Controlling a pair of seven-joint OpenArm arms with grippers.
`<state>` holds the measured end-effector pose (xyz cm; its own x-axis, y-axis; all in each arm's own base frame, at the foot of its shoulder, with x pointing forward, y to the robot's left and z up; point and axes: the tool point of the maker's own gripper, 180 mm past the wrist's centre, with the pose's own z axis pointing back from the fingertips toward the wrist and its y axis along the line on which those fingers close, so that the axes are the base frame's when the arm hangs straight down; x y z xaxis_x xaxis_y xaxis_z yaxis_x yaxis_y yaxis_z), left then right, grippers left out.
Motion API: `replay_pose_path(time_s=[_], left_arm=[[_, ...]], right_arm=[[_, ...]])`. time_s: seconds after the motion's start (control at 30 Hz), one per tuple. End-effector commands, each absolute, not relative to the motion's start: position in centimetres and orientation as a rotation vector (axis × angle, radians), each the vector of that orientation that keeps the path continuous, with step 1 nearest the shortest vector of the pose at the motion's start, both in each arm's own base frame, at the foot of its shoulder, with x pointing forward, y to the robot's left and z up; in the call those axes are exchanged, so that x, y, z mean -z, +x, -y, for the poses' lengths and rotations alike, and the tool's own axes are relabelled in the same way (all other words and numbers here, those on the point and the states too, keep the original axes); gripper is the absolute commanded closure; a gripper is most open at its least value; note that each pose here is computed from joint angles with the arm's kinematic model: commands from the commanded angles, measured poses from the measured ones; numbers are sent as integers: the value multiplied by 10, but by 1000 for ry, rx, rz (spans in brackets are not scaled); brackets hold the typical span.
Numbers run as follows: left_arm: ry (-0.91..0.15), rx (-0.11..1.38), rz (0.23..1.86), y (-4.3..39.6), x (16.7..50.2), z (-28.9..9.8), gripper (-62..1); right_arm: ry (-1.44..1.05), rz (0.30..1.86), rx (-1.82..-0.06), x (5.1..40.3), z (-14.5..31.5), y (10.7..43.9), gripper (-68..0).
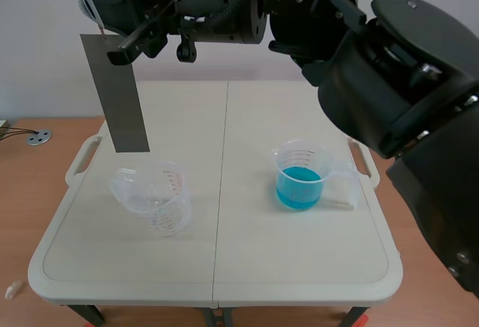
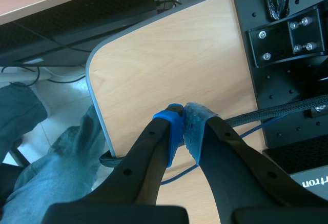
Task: Hold the metal plate by the orange handle, dip it into the blue solution, take it out and point at it, then put the plate back in the beaker on the left.
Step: 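Put the plate into the left beaker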
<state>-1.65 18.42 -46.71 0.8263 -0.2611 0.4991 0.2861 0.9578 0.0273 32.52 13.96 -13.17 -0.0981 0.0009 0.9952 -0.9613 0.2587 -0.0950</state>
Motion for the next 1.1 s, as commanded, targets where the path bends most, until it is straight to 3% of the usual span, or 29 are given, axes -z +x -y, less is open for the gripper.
replay_pose_path(time_s=[0.0, 1.07], left_arm=[[-54, 285, 530, -18, 464, -182, -26], [-54, 285, 532, -18, 464, -181, -26]], right_arm=[[990, 1437, -1093, 118, -142, 326, -13], [896, 1348, -1143, 186, -140, 316, -13]])
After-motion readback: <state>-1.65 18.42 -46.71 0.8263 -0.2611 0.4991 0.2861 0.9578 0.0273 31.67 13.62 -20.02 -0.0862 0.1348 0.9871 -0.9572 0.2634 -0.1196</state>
